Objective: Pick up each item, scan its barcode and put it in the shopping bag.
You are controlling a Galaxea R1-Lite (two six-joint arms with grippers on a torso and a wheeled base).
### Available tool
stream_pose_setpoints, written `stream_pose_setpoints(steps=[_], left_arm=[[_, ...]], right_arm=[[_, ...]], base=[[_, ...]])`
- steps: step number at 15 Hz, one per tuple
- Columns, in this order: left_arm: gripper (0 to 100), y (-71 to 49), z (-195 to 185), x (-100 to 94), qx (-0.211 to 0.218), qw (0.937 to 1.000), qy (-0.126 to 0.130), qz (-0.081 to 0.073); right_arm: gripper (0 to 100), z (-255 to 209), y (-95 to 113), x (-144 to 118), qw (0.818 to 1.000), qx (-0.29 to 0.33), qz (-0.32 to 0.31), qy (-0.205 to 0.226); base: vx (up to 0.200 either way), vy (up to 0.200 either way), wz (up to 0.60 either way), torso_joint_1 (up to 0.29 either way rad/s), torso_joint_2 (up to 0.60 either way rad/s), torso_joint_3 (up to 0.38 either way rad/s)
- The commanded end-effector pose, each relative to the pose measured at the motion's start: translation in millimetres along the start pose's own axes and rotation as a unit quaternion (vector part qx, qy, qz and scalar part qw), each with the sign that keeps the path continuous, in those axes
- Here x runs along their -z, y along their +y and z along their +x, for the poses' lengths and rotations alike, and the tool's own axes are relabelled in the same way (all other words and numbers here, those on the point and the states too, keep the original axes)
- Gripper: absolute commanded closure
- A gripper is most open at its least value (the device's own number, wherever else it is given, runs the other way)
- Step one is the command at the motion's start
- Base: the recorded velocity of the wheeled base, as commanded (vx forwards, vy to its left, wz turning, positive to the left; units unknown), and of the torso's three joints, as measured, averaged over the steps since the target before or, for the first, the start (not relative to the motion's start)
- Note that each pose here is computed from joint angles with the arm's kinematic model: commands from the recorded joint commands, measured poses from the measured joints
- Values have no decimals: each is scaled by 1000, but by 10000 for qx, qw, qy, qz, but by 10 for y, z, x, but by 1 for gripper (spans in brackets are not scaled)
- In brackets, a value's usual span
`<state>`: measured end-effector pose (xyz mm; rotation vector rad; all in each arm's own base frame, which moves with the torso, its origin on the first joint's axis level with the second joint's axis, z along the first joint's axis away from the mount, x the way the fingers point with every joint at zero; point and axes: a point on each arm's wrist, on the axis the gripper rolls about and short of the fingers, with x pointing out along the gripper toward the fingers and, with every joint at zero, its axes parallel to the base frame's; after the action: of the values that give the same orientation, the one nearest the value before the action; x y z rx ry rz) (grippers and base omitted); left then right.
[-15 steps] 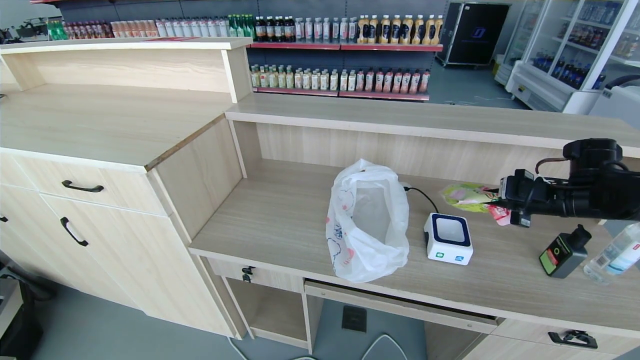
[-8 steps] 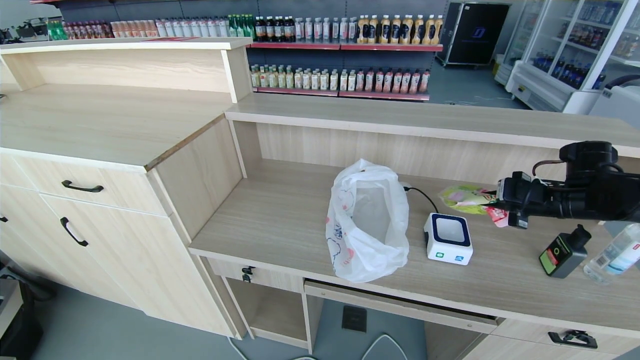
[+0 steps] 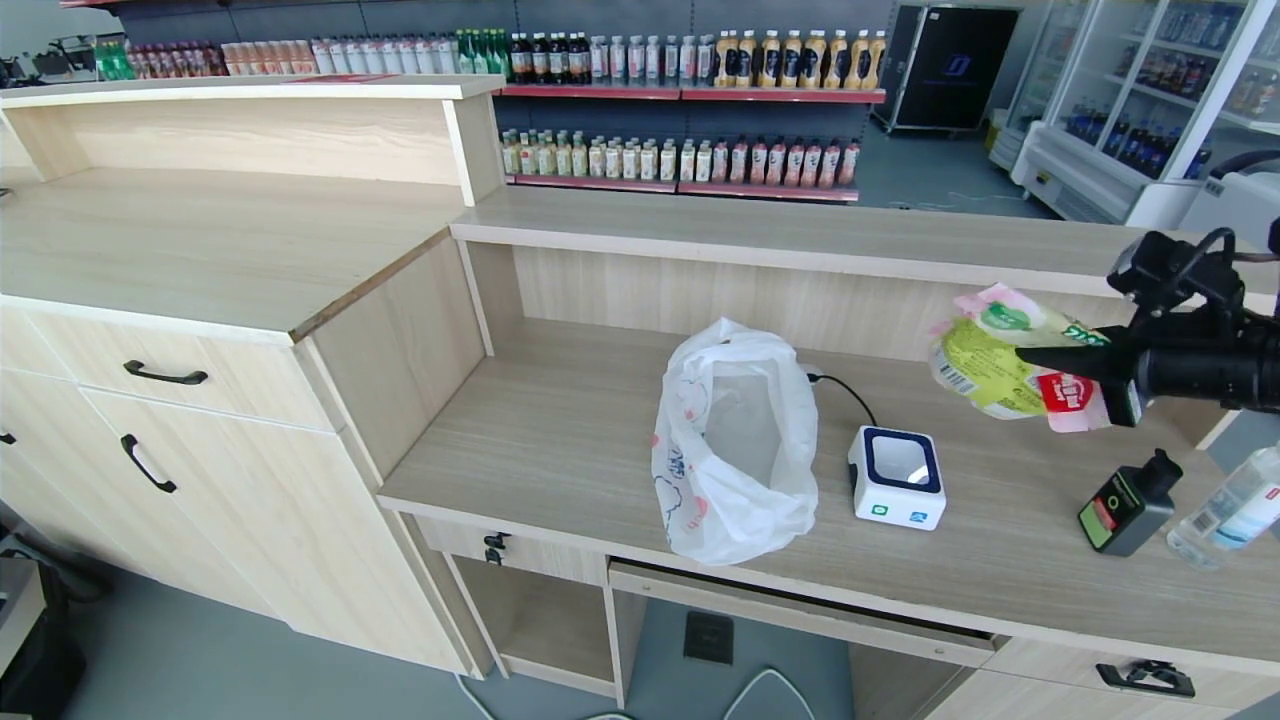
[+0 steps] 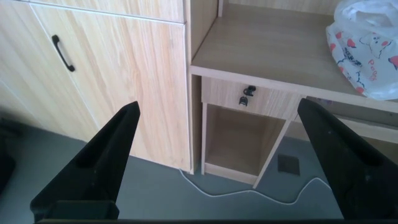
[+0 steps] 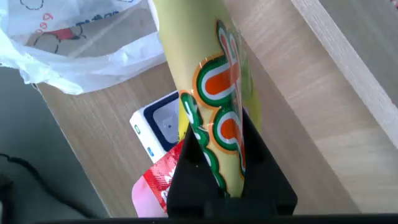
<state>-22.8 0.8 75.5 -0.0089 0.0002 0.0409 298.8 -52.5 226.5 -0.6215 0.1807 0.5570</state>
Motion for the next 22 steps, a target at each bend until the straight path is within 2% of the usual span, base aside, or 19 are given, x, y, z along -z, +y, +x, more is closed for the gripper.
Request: stream_pose_setpoints(steps=[1, 3, 5, 9, 13, 16, 18, 20, 22], left_arm=[[0, 0, 0, 0, -3, 10000, -2, -1], [0, 0, 0, 0, -3, 10000, -2, -1], [0, 0, 0, 0, -3, 10000, -2, -1], [0, 0, 0, 0, -3, 10000, -2, -1], [0, 0, 0, 0, -3, 10000, -2, -1], [0, 0, 0, 0, -3, 10000, -2, -1], [0, 0, 0, 0, -3, 10000, -2, -1], [0, 0, 0, 0, -3, 10000, -2, -1], [0, 0, 0, 0, -3, 10000, -2, -1]], right_arm=[[100, -695, 124, -199, 9873, 1071, 1117, 349], [100, -921, 243, -72, 9647, 1824, 1551, 1092], [100, -1064, 289, -11, 9466, 2352, 1632, 1486], [100, -1099, 289, -66, 9451, 2431, 1731, 1336], [100, -961, 266, -267, 9436, 2411, 2086, 891], [100, -673, 237, -408, 9315, 2499, 2496, 870], [100, -435, 211, -316, 9218, 2344, 2941, 943], [100, -149, 137, -129, 9158, 2232, 3147, 1116], [100, 81, 115, -23, 9102, 2162, 3371, 1056]], base=[[0, 0, 0, 0, 0, 0], [0, 0, 0, 0, 0, 0], [0, 0, 0, 0, 0, 0], [0, 0, 0, 0, 0, 0], [0, 0, 600, 1, 2, 4], [0, 0, 600, 4, 4, -1], [0, 0, 600, 0, 2, 2], [0, 0, 0, 0, 0, 0], [0, 0, 0, 0, 0, 0]])
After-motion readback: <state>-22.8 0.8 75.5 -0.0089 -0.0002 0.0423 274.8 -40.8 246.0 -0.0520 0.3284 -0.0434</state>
